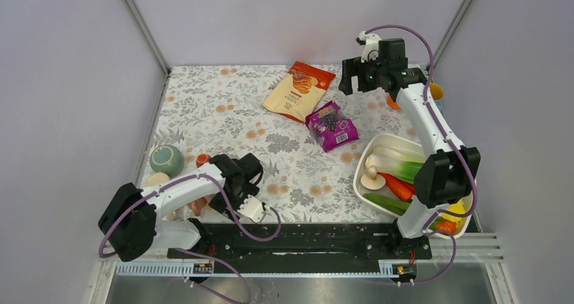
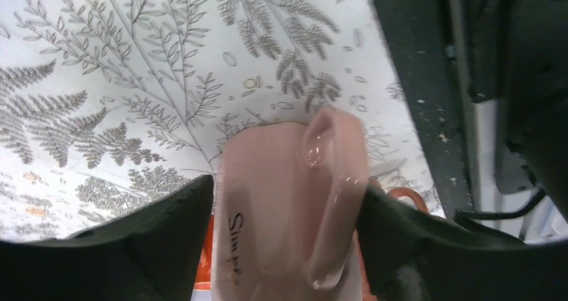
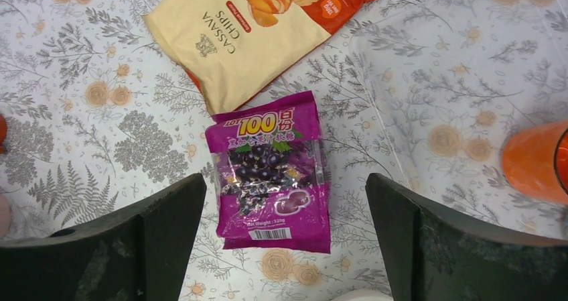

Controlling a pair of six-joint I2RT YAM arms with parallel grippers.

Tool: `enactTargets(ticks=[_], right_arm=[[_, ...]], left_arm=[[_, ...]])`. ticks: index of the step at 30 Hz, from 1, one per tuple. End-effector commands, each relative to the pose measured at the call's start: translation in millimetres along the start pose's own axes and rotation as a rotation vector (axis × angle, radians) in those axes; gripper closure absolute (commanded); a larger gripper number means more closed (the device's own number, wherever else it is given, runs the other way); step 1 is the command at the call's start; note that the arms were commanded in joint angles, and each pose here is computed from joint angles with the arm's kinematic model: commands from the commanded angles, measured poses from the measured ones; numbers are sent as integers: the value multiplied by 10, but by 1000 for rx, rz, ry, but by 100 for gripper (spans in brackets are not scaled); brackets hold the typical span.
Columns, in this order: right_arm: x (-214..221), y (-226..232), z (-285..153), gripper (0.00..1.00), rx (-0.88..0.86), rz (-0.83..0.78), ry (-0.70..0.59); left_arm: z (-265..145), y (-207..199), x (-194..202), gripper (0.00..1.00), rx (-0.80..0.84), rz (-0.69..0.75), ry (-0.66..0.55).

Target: Turn the mug right side up

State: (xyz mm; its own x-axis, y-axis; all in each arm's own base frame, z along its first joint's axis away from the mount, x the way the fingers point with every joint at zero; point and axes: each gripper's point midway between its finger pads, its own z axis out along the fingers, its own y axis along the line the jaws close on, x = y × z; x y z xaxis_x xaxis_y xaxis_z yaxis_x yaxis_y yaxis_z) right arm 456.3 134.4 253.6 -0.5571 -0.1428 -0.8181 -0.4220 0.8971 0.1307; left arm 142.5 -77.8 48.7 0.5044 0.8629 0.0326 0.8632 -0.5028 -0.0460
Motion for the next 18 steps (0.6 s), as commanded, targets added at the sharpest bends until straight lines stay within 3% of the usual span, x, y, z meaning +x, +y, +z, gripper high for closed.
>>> enactTargets(ticks=[1, 6, 7, 14, 18], right_arm=[[-211, 187, -147, 1, -63, -18, -81], [-163, 227, -117, 1, -81, -9, -72], [-145, 235, -109, 1, -85, -7, -68], [-62, 274, -161, 0, -90, 23, -57], [-29, 387, -310, 1, -117, 82, -99]], left_arm=[[1, 422, 168, 39, -174, -35, 116], [-78, 653, 85, 93, -231, -84, 65], [-99, 699, 73, 100, -241, -99, 55], [-389, 1262, 109, 100, -400, -328, -38], [-788, 1654, 80, 100, -504, -566, -285]])
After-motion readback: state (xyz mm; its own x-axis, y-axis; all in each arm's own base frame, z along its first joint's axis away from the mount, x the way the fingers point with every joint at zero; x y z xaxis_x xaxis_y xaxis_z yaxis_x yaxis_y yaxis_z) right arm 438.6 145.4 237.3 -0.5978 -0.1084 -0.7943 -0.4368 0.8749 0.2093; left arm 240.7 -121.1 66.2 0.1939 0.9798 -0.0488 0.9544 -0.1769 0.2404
